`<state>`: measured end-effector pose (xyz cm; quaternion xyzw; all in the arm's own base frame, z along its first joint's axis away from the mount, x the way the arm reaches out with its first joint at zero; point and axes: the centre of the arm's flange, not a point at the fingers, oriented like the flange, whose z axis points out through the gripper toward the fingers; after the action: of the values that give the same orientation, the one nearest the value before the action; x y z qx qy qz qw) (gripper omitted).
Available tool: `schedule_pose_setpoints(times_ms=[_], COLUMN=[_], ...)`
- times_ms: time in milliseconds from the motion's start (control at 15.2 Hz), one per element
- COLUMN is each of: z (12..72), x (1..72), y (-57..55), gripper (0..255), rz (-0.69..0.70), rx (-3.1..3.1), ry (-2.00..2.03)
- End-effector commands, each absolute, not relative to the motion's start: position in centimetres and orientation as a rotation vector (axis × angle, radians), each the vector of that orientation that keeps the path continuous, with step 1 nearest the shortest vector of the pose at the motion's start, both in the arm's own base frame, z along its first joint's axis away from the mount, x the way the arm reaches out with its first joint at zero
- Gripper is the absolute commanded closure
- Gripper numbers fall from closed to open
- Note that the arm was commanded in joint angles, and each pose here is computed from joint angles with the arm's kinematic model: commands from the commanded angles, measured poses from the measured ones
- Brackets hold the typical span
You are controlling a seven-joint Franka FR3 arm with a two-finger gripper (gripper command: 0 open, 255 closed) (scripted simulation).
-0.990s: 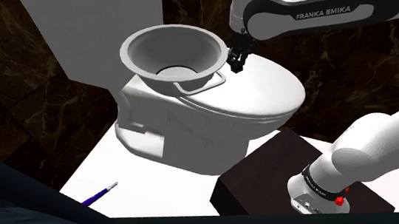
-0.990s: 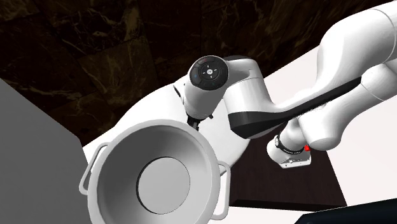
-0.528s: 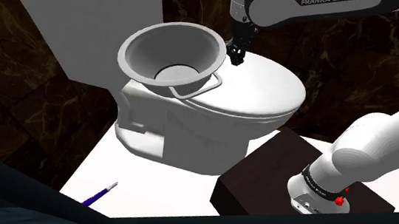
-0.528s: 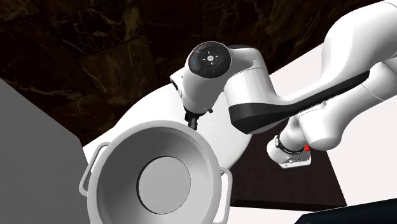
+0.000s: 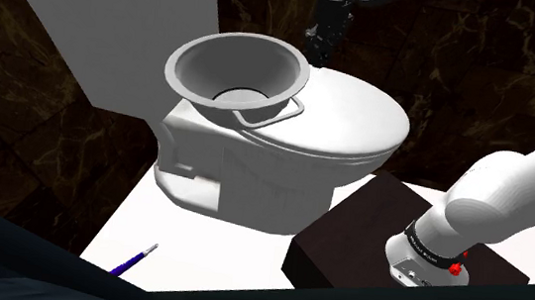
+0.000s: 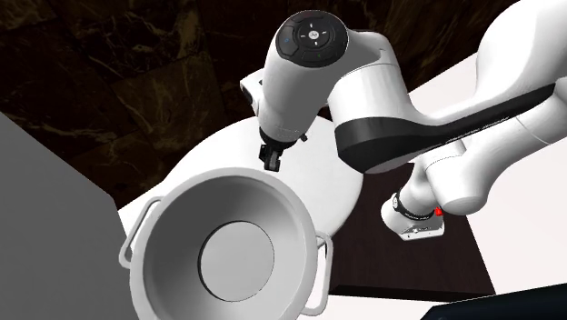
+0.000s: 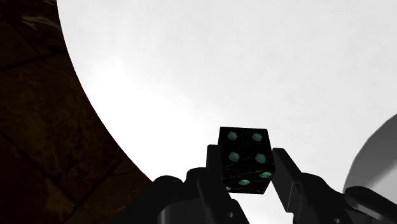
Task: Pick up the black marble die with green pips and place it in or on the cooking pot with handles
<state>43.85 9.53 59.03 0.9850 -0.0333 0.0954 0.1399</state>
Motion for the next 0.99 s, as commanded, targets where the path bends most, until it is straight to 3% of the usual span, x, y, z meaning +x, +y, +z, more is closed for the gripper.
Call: schedule_pose_setpoints(times_ms=[0,924], z=[60.3,67.7], x=[44.0,44.0], y=[9.4,9.4], gripper=[255,255], rz=[0.280,0.280], rx=[2.846,2.846], ry=[-0.098,-0.098])
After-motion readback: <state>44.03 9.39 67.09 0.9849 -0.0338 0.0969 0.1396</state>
